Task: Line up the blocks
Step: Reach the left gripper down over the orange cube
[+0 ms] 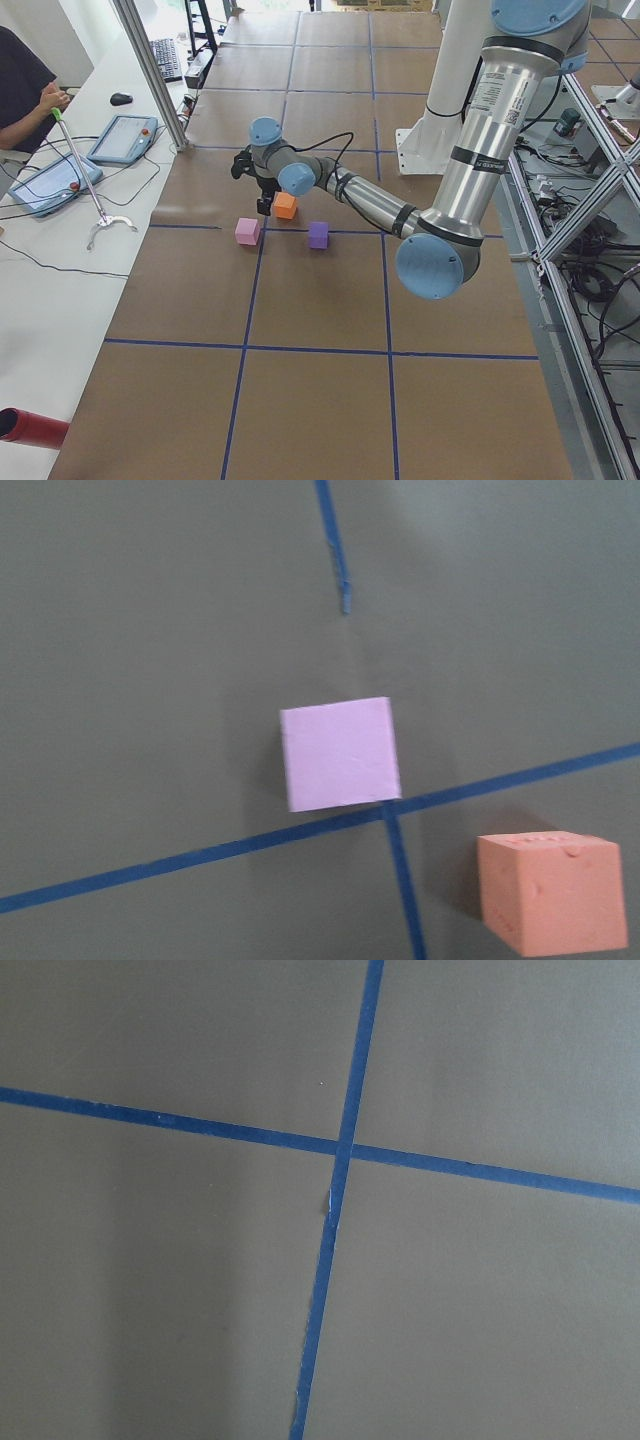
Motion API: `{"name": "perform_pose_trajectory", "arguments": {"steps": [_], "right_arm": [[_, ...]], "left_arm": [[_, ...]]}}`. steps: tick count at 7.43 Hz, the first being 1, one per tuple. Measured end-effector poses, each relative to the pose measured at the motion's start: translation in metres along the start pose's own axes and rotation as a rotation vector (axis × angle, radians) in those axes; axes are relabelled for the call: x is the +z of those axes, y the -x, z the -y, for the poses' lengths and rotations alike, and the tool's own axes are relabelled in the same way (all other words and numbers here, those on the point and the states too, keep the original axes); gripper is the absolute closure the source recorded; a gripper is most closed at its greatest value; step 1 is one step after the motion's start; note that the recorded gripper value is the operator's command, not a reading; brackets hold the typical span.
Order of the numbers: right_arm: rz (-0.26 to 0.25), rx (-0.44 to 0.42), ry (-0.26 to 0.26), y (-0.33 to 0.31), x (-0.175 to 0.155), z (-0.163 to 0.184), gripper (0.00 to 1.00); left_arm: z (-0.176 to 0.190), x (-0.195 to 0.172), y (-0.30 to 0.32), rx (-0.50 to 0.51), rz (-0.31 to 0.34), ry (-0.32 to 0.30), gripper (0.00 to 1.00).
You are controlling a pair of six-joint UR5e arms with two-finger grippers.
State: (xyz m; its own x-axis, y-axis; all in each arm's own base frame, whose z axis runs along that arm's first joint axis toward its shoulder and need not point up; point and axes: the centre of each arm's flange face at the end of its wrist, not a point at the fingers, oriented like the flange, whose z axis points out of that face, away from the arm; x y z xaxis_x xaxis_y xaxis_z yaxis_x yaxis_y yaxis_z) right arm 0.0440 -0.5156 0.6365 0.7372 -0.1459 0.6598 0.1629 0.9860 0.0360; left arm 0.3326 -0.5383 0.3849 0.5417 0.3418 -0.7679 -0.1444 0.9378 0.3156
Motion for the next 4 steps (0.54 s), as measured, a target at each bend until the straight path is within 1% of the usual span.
{"name": "perform_pose_trajectory", "arguments": {"steps": [2,4], "right_arm": [[0.0,0.0,0.0,0.0,0.0,0.0,0.0],[0.0,0.0,0.0,0.0,0.0,0.0,0.0]], "left_arm": [[0.007,0.026,-0.026,-0.023,0.006,0.007,0.03],[0.01,0.036,-0.028,-0.08,0.024,0.02,0.02]]}}
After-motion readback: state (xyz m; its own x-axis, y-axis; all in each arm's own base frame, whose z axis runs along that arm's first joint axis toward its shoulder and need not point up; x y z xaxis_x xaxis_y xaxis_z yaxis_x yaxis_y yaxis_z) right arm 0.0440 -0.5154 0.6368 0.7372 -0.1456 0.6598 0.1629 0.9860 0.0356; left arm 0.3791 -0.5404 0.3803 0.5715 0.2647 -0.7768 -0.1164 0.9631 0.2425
